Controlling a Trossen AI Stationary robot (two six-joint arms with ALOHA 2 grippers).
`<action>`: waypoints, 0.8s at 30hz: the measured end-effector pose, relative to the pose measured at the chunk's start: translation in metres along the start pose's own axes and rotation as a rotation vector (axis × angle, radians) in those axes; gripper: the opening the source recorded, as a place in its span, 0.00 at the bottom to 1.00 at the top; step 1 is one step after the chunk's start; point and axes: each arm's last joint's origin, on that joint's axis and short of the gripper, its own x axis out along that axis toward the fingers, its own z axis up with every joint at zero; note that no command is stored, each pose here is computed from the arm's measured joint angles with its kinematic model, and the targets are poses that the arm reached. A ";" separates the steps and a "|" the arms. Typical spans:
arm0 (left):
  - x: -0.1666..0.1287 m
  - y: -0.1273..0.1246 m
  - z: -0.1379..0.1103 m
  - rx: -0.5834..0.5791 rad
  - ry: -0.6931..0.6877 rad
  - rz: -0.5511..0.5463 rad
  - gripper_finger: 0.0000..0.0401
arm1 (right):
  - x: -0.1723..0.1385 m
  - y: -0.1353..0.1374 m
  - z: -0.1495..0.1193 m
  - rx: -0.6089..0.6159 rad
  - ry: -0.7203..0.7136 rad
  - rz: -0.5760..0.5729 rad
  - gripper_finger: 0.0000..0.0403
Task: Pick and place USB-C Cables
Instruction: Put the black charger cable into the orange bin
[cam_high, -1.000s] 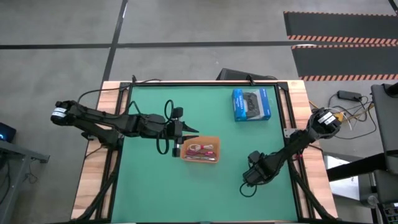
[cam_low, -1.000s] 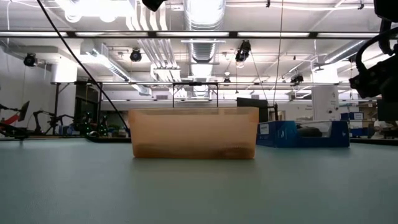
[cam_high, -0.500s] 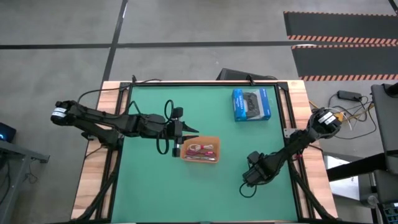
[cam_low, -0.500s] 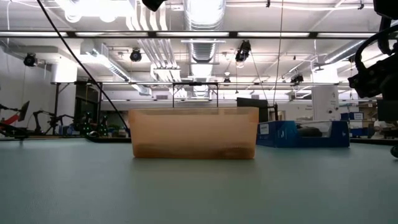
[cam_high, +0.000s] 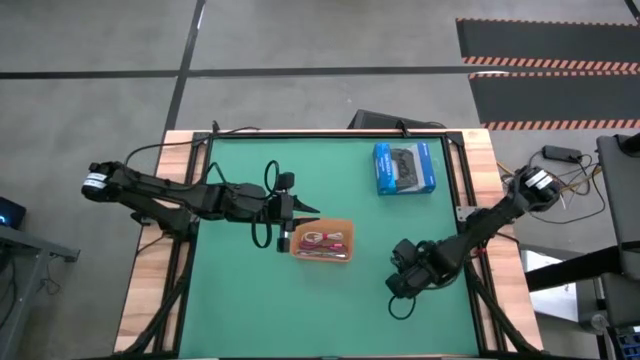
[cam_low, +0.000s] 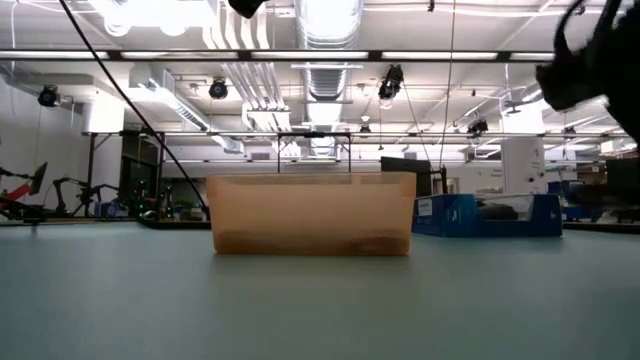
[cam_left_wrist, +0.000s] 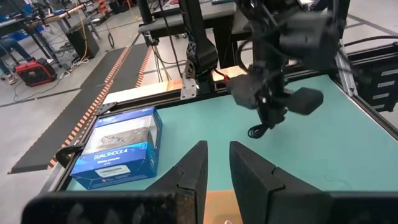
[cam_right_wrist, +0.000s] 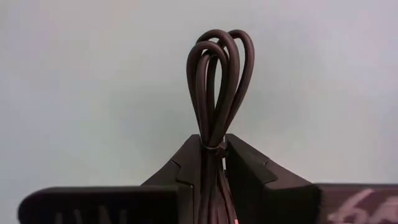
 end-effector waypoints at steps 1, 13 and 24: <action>0.000 0.000 0.000 0.000 0.000 0.000 0.13 | -0.005 0.001 0.002 -0.019 -0.043 0.031 0.12; 0.000 0.000 0.001 -0.048 -0.006 0.001 0.13 | -0.037 0.008 0.018 -0.279 -0.610 0.305 0.12; 0.000 0.000 0.006 -0.127 -0.062 -0.002 0.13 | -0.036 0.010 0.030 -0.510 -0.945 0.384 0.12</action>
